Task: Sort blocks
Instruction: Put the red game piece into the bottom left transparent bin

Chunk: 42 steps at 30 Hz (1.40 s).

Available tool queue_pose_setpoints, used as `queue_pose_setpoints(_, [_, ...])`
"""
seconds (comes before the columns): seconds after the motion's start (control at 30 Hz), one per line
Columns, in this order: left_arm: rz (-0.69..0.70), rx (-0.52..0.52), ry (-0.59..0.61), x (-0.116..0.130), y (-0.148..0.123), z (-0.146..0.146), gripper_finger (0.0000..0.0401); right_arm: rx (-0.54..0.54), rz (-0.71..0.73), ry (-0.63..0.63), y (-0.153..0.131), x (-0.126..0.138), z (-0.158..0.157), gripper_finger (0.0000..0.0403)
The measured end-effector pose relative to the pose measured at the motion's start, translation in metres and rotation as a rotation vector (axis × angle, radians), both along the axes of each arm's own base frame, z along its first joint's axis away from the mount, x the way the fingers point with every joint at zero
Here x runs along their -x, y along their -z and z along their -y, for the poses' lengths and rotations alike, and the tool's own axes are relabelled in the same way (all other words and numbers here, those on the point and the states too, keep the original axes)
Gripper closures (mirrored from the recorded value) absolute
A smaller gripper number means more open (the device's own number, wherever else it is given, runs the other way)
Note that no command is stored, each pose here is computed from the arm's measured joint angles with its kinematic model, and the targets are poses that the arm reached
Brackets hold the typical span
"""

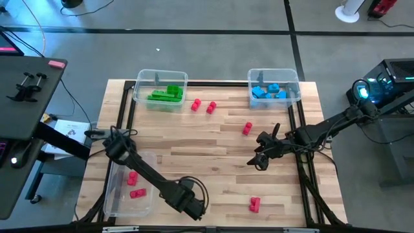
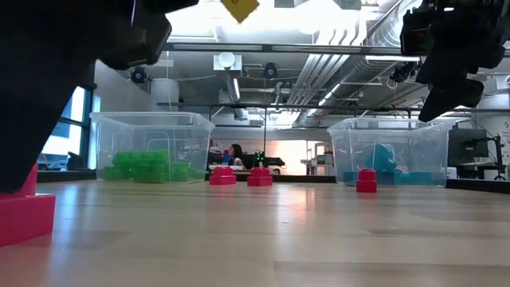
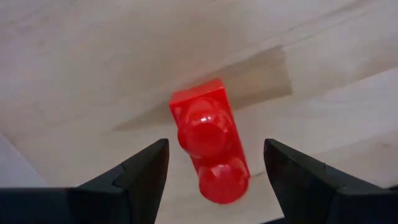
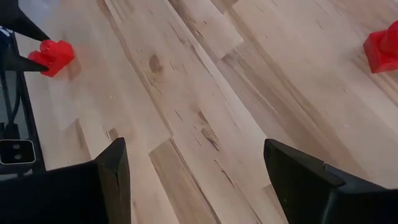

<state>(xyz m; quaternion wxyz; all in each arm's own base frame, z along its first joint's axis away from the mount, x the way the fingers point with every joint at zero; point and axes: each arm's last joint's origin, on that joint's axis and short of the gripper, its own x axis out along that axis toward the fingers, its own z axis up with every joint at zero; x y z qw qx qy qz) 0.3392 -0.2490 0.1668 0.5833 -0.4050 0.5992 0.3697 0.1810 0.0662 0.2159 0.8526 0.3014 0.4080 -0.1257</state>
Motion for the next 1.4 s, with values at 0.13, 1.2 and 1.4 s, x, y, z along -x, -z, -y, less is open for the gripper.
queue_pose_setpoints(0.13, [-0.005, -0.003, 0.013, -0.005, 0.006, -0.004, 0.0153, 0.0, 0.001, -0.001, 0.0, 0.0, 0.0, 0.0158])
queue_pose_setpoints(1.2, [0.023, -0.073, 0.824, -0.041, -0.008, -0.084, 0.0388, -0.056, -0.005, 0.066, 0.001, -0.001, 0.0, 0.0158])
queue_pose_setpoints(1.4, [0.045, -0.126, 1.255, -0.027, -0.057, -0.108, 0.04, -0.131, -0.006, 0.153, 0.0, -0.001, -0.001, 0.0158])
